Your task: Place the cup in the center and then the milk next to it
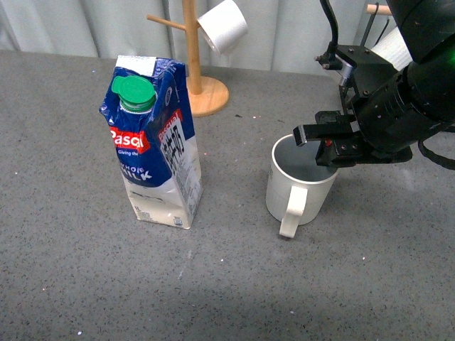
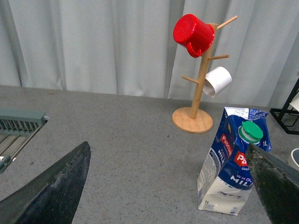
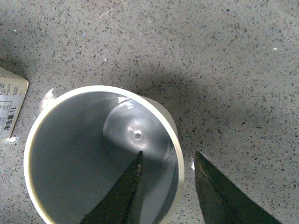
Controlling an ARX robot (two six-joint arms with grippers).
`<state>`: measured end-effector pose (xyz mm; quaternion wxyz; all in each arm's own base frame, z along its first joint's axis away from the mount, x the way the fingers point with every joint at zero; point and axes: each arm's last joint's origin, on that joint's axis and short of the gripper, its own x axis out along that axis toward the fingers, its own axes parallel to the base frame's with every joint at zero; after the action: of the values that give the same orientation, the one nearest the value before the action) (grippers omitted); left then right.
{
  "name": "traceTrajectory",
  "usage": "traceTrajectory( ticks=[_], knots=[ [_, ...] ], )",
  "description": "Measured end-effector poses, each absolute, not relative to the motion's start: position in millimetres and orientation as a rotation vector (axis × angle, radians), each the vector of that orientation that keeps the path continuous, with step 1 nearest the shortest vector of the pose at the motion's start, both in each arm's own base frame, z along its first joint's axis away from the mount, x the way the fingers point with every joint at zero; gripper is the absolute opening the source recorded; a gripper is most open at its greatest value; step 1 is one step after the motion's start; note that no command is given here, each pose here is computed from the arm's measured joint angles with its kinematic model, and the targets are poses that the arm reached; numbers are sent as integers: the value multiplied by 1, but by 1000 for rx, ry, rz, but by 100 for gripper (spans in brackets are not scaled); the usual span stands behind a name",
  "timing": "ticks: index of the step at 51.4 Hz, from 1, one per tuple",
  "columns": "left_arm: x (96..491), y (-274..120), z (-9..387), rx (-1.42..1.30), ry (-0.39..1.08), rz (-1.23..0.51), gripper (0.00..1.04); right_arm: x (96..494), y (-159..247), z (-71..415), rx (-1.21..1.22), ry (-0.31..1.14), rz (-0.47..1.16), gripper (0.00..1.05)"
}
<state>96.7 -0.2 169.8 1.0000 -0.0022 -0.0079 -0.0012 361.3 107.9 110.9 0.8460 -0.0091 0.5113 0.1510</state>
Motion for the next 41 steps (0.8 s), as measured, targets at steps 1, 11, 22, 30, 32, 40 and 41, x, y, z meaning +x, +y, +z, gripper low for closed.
traceTrajectory(
  ticks=[1, 11, 22, 30, 32, 40, 41],
  knots=[
    [97, 0, 170, -4, -16, -2, 98, 362, 108, 111, -17, 1074, 319, 39],
    [97, 0, 170, -4, -16, -2, 98, 361, 102, 119, 15, 965, 268, 69],
    [97, 0, 170, -4, -16, -2, 98, 348, 90, 157, 43, 781, 240, 97],
    [97, 0, 170, -4, -16, -2, 98, 333, 84, 170, 15, 606, 227, 95],
    [97, 0, 170, -4, -16, -2, 98, 331, 83, 172, -2, 557, 213, 95],
    [97, 0, 170, -4, -15, -1, 98, 298, 62, 160, -12, 118, 13, 65],
    [97, 0, 170, -4, -15, -2, 98, 296, 61, 160, -9, 102, 11, 63]
  ],
)
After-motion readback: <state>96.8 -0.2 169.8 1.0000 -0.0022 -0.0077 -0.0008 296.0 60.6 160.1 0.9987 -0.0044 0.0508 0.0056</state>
